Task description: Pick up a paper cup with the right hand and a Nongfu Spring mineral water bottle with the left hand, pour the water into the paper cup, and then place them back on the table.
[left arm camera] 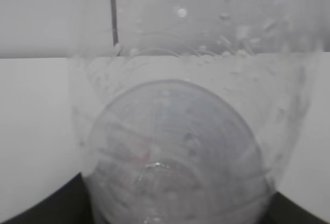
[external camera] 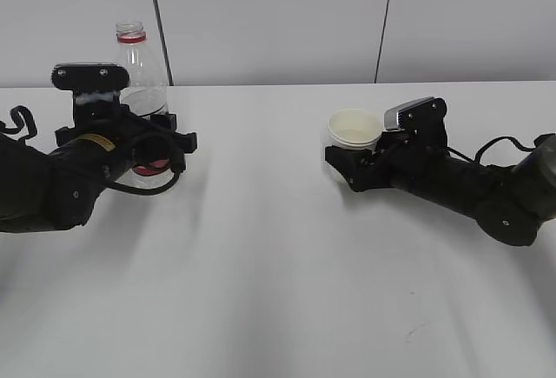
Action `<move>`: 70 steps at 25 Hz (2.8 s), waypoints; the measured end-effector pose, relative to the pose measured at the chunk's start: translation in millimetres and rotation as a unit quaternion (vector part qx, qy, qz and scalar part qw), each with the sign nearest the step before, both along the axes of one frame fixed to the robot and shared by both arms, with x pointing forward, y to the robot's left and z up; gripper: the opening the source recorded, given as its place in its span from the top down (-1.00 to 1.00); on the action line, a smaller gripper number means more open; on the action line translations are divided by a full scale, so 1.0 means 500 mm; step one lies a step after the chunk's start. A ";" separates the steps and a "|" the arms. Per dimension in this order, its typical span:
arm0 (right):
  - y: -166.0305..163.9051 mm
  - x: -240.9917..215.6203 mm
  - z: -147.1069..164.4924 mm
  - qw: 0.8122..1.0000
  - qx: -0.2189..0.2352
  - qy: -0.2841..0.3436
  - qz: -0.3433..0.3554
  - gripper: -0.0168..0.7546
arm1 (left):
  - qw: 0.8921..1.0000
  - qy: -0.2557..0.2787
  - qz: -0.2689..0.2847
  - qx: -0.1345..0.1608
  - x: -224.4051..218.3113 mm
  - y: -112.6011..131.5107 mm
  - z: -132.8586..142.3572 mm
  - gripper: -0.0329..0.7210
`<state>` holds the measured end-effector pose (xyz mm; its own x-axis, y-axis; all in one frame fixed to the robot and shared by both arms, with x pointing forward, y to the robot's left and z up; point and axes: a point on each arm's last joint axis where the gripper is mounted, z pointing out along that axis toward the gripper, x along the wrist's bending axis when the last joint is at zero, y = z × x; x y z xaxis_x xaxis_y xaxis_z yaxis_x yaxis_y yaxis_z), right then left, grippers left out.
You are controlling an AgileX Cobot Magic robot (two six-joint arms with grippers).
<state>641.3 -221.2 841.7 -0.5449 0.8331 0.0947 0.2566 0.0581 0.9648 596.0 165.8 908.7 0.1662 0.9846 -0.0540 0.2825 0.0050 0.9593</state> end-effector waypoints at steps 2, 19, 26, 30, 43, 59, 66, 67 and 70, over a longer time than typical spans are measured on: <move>0.000 -0.007 -0.005 1.000 0.001 0.006 0.000 -0.67 | 1.000 0.000 0.000 0.000 0.000 0.000 0.000 -0.03; -0.005 -0.064 0.021 1.000 -0.020 0.010 0.006 -0.65 | 1.000 0.000 0.000 0.000 0.000 0.000 0.000 -0.03; -0.010 -0.110 0.053 0.999 -0.031 0.009 0.008 -0.63 | 1.000 0.007 -0.001 0.001 -0.001 0.000 -0.002 -0.03; -0.012 -0.133 0.074 0.999 -0.037 0.001 0.010 -0.62 | 1.000 0.008 -0.001 0.001 -0.001 0.000 -0.003 -0.03; -0.017 -0.179 0.100 0.999 -0.043 -0.001 0.006 -0.59 | 1.000 0.007 -0.007 0.007 -0.001 -0.002 -0.003 -0.04; -0.020 -0.182 0.163 0.998 -0.052 -0.039 -0.001 -0.59 | 0.998 -0.018 -0.042 0.031 -0.011 -0.016 0.048 -0.67; -0.024 -0.187 0.203 0.996 -0.061 -0.057 -0.008 -0.59 | 0.998 -0.046 -0.029 0.012 -0.022 -0.007 0.121 -0.67; -0.024 -0.189 0.209 0.996 -0.059 -0.060 -0.009 -0.59 | 0.998 -0.047 -0.029 0.011 -0.024 -0.006 0.129 -0.67; -0.025 -0.194 0.224 0.996 -0.052 -0.066 -0.012 -0.59 | 0.998 -0.046 -0.032 0.006 -0.032 -0.004 0.153 -0.66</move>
<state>544.3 -233.5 953.5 -0.5265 0.8478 -0.0639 0.1312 0.1553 0.9791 579.9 163.9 985.3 0.2317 0.9725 -0.0232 0.1921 -0.0223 0.9811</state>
